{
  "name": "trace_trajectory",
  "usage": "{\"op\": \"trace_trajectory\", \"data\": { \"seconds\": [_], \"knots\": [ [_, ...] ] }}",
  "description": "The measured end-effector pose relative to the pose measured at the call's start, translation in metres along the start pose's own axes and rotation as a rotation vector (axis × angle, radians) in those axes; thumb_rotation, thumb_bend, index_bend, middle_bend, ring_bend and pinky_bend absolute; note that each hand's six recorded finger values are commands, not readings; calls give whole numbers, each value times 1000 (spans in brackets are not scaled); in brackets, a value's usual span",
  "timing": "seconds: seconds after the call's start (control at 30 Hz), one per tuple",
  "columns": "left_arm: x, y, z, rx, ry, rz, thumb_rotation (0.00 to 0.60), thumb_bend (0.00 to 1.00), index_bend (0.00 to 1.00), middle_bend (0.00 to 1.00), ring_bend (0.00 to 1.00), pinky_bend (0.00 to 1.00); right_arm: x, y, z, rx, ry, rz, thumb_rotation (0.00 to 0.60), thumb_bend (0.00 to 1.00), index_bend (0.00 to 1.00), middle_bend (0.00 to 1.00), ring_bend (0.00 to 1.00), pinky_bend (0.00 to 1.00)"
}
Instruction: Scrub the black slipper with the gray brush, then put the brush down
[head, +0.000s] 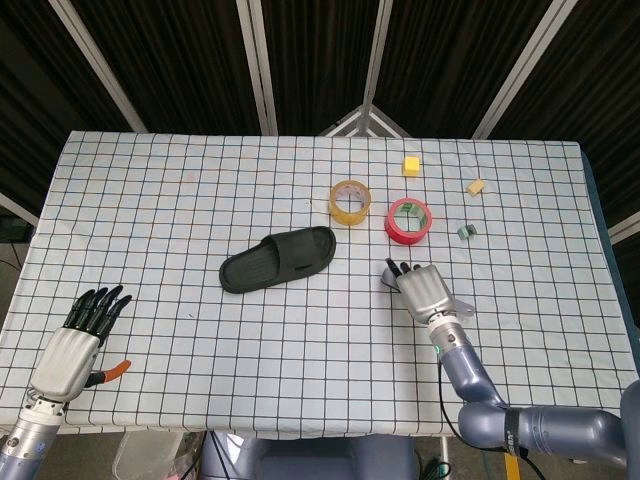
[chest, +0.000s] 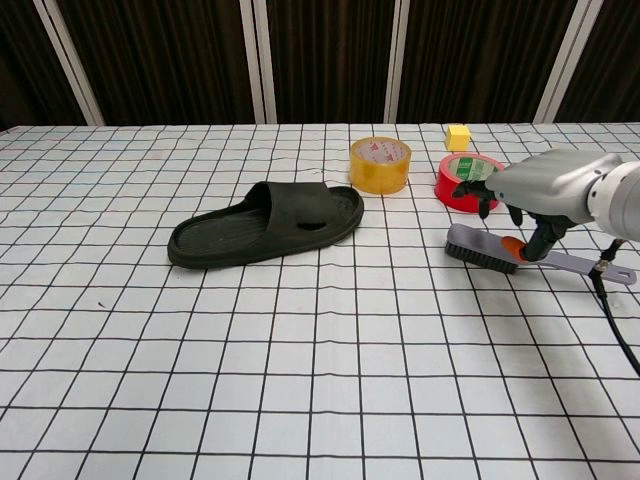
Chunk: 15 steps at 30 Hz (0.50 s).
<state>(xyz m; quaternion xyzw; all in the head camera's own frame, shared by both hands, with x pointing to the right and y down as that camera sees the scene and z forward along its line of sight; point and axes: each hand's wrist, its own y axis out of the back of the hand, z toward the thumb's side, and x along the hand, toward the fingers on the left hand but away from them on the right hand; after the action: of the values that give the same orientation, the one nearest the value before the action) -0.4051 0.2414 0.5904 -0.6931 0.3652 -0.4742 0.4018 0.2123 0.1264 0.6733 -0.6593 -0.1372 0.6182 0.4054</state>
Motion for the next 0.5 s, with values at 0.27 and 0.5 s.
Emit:
{"op": "trace_trajectory", "data": {
  "seconds": [0.27,0.5],
  "knots": [
    [-11,17,-5,22,14,62,577,71,0,0,0,50,44,30,-10,-16,-14,-151,600,456,0,46,46,172],
    [-25,42,-25,87,120,161,541,15,0,0,0,43,117,24,-62,-129,-151,-335,600,424,0,1,0,41]
  ]
}}
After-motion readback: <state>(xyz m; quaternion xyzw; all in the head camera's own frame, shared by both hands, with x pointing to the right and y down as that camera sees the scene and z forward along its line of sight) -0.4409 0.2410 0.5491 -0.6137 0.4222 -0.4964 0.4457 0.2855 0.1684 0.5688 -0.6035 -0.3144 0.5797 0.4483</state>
